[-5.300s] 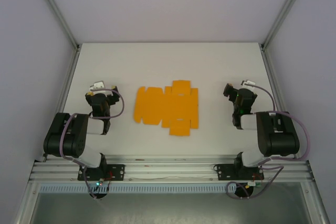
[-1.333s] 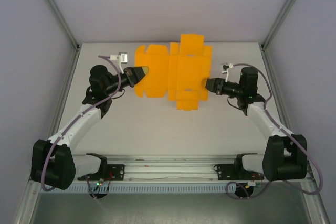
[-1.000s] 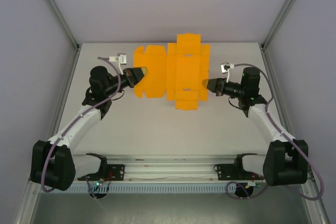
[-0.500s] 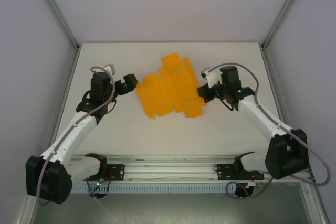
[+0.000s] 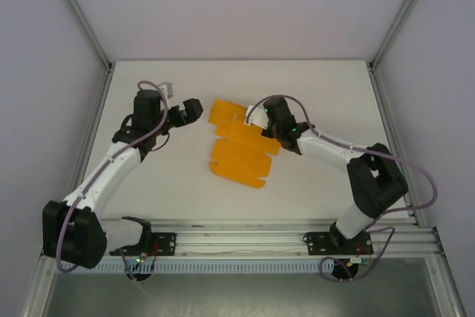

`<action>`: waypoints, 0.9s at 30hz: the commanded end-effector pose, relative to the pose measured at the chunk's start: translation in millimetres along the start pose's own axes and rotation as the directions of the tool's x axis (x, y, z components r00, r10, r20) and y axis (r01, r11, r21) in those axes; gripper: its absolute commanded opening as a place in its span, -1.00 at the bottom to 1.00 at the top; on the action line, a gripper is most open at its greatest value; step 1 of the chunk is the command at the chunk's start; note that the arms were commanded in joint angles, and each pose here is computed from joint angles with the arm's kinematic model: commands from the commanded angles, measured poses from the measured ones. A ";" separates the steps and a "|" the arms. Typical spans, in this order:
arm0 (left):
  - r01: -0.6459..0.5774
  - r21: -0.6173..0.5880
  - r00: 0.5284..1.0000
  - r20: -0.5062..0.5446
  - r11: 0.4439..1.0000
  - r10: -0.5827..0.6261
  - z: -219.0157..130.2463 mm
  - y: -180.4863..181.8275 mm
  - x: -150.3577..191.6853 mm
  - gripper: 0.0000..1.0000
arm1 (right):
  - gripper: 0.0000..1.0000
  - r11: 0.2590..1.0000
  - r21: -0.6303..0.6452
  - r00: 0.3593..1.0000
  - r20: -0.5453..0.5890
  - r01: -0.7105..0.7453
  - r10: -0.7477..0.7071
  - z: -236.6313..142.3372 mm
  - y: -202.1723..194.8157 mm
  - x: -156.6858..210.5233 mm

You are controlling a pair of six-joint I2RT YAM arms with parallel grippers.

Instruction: Assemble paper box

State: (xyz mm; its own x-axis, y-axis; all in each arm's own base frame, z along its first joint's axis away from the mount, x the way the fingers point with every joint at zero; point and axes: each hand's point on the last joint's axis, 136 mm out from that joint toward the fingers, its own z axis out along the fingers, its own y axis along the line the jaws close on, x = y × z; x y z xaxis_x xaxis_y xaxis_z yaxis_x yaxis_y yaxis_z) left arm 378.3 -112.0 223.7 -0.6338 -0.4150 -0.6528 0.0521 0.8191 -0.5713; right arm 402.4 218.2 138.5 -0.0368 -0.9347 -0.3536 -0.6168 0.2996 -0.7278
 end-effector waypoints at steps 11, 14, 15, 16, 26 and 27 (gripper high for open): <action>0.141 0.375 0.969 -0.240 0.916 -0.051 42.5 -87.4 -6.9 0.99 | -1.00 0.979 0.153 0.986 0.083 0.133 -0.147 12.7 -4.8 -44.2; 0.157 0.348 0.962 -0.266 0.924 -0.063 51.0 -82.1 4.1 0.99 | -1.00 0.983 0.152 0.988 0.094 0.103 -0.119 9.5 -8.5 -46.4; 0.160 0.328 0.962 -0.264 0.931 -0.072 54.0 -77.1 5.8 0.99 | -1.00 0.983 0.151 0.989 0.091 0.104 -0.119 8.7 -9.1 -45.7; 0.165 0.301 0.962 -0.261 0.939 -0.085 57.5 -71.6 6.8 0.99 | -1.00 0.983 0.149 0.988 0.089 0.109 -0.124 8.4 -8.9 -45.2; 0.173 0.218 0.948 -0.302 0.960 -0.103 90.6 -49.4 16.1 0.99 | -1.00 0.988 0.137 0.982 0.163 0.071 -0.093 -6.4 -9.0 -53.3; 0.177 0.219 0.942 -0.319 0.960 -0.101 93.6 -49.3 18.6 0.99 | -1.00 0.988 0.140 0.982 0.165 0.069 -0.092 -6.8 -9.6 -53.1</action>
State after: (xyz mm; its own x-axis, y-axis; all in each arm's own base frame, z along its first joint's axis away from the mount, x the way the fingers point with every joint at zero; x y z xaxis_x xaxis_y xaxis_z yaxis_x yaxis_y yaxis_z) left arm 426.2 -197.3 194.3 -0.8497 -0.3480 -0.3962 0.1112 0.6163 -0.7796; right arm 409.5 256.5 142.4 0.1131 -0.9487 -0.2953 -0.5247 0.1954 -0.8286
